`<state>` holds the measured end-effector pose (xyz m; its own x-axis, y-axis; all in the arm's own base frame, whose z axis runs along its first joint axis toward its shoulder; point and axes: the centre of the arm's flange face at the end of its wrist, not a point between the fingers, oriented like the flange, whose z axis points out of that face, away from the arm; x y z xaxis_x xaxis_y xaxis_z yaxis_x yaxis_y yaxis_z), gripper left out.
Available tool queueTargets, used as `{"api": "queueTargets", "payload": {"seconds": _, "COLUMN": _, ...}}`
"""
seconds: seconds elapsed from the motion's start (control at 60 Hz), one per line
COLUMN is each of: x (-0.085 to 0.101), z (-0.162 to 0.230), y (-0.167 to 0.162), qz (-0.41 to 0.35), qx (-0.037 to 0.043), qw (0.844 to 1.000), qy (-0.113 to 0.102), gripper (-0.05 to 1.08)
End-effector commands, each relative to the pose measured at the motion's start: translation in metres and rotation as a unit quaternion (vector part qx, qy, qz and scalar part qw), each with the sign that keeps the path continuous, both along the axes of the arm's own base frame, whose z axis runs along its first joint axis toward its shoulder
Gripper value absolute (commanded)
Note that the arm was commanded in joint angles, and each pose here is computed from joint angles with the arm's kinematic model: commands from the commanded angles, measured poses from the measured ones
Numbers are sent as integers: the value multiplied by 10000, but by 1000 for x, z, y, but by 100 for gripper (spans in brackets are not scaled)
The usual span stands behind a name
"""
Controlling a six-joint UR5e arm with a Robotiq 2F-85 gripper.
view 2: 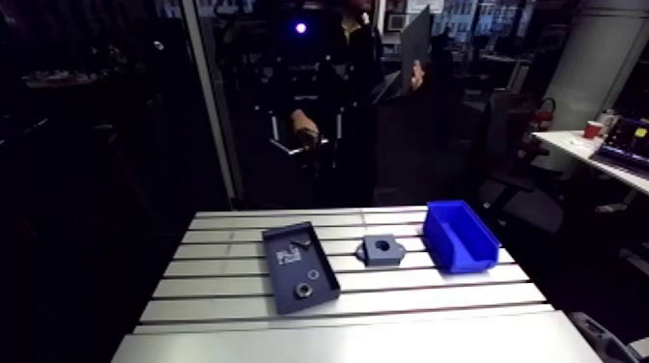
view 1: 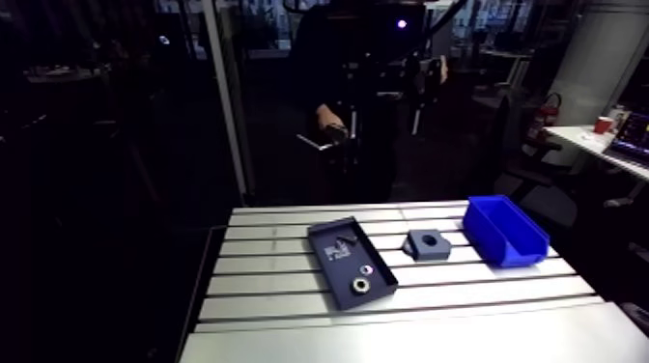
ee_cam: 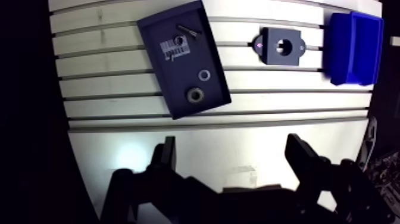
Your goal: Pick up the bearing and press it into the housing until flush.
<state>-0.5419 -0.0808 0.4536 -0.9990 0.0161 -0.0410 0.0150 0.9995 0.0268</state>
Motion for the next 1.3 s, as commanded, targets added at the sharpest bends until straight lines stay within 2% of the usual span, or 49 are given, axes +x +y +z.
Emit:
{"api": "queueTargets", "payload": {"seconds": 0.017, "x": 28, "z": 5, "y": 19, "qz": 463, "qx": 47, "qw": 9988, "qy": -125, "gripper": 0}}
{"api": "queueTargets", "payload": {"seconds": 0.717, "x": 27, "z": 0, "y": 19, "qz": 449, "qx": 33, "qw": 9988, "qy": -167, "gripper": 0}}
{"api": "queueTargets", "payload": {"seconds": 0.85, "x": 26, "z": -3, "y": 18, "qz": 454, "qx": 41, "qw": 9989, "qy": -117, "gripper": 0}}
{"api": "queueTargets", "payload": {"seconds": 1.1, "x": 23, "z": -39, "y": 15, "qz": 669, "qx": 15, "qw": 9977, "qy": -93, "gripper": 0}}
{"api": "queueTargets", "payload": {"seconds": 1.2, "x": 24, "z": -59, "y": 15, "qz": 1123, "qx": 27, "qw": 9937, "qy": 3, "gripper": 0}}
{"api": "queueTargets", "payload": {"seconds": 1.3, "x": 26, "z": -76, "y": 15, "qz": 1273, "qx": 37, "qw": 9918, "qy": 62, "gripper": 0}}
